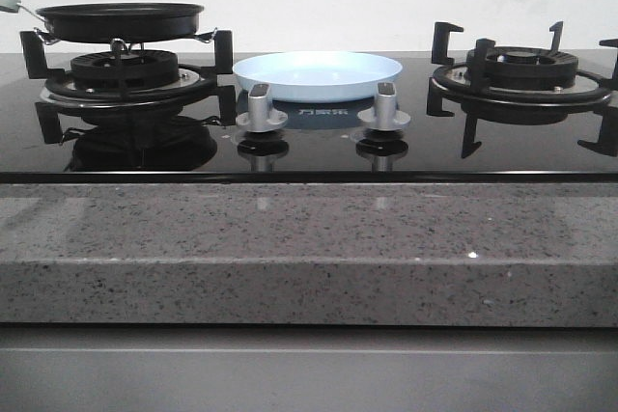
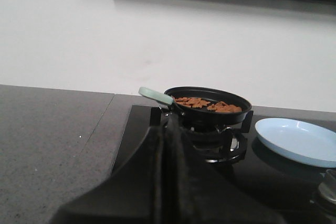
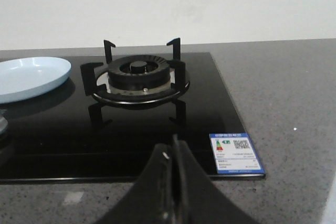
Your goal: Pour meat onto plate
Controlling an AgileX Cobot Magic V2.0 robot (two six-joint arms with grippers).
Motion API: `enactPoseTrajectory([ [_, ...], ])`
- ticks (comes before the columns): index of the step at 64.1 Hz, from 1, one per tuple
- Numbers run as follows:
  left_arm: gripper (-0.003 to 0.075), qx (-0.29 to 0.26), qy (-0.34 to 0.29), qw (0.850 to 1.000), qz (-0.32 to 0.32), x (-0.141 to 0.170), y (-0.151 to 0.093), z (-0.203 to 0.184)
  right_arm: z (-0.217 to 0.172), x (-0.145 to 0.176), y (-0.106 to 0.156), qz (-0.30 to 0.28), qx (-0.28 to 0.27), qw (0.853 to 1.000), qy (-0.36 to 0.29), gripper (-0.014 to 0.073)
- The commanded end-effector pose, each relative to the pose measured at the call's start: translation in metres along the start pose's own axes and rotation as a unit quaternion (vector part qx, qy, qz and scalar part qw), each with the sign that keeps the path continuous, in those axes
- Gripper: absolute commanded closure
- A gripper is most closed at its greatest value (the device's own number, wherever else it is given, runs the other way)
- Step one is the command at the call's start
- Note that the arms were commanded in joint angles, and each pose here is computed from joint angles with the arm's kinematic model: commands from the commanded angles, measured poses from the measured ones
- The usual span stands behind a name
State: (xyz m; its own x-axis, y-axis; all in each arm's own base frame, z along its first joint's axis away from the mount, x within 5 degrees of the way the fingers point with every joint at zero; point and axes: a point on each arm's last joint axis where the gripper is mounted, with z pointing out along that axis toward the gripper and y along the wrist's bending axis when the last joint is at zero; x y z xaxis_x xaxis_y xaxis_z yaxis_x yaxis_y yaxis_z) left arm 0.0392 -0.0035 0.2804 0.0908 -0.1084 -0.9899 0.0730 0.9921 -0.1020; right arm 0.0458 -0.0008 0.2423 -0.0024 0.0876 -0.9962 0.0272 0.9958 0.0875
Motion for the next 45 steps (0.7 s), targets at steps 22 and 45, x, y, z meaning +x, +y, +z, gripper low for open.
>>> enactPoseTrajectory([
  [22,0.0741,0.001,0.119,0.993,-0.003,-0.091,-0.011,0.034,0.010,-0.097,0.009,-0.032,0.002,0.997,0.068,0.0714],
  [45,0.0741,-0.005,0.177,0.984,-0.002,-0.089,-0.010,0.073,0.055,-0.102,0.009,-0.027,0.006,0.985,0.170,0.0714],
])
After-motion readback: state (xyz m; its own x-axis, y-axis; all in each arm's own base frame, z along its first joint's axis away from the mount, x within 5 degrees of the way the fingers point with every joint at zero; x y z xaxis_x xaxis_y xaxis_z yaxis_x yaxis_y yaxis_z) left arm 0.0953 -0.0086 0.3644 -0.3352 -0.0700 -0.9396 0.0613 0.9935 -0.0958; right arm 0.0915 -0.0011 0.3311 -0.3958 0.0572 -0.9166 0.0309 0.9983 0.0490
